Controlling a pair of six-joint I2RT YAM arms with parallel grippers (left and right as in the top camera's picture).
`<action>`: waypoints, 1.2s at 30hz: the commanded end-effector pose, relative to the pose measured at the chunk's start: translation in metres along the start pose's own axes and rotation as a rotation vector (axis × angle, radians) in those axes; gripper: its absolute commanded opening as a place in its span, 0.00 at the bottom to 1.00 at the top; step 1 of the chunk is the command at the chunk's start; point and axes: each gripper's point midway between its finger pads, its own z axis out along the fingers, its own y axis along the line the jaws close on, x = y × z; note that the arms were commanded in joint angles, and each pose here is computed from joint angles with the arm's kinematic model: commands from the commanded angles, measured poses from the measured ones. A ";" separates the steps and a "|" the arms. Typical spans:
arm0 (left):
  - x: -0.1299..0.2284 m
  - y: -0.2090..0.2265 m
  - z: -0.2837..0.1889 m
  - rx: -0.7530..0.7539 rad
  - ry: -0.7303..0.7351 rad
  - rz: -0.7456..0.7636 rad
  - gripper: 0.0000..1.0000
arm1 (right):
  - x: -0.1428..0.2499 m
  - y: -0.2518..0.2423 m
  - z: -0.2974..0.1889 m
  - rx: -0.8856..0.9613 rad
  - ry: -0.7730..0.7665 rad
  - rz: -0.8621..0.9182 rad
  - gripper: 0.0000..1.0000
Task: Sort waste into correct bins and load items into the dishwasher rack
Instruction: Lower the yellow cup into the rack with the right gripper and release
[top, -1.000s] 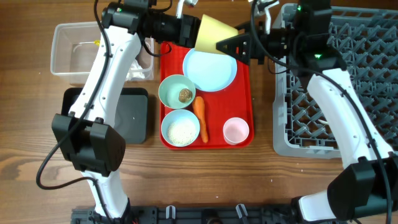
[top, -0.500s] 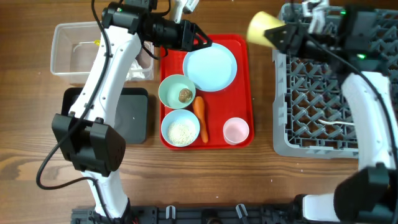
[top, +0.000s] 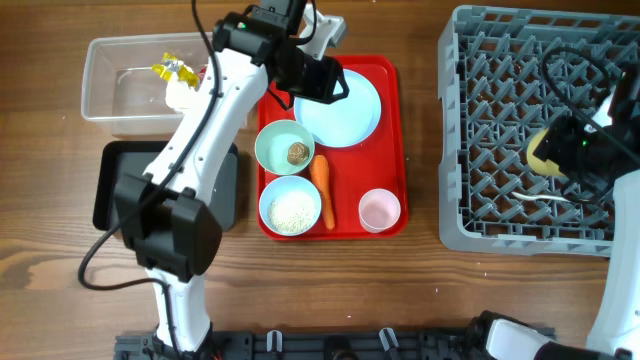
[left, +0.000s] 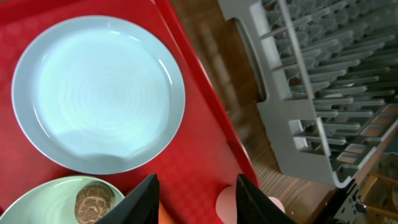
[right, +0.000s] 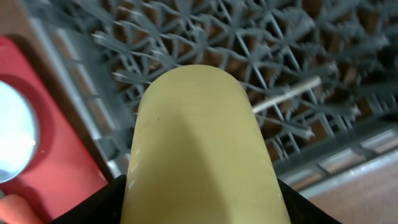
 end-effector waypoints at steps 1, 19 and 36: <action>0.011 0.014 0.028 -0.015 0.066 -0.020 0.38 | 0.003 -0.026 0.011 0.088 0.059 0.073 0.42; 0.025 0.036 0.060 -0.046 0.141 -0.056 0.36 | 0.040 -0.043 0.058 0.144 0.282 0.076 0.43; 0.025 0.037 0.060 -0.053 0.141 -0.056 0.36 | 0.061 -0.049 0.076 0.167 0.336 0.101 0.48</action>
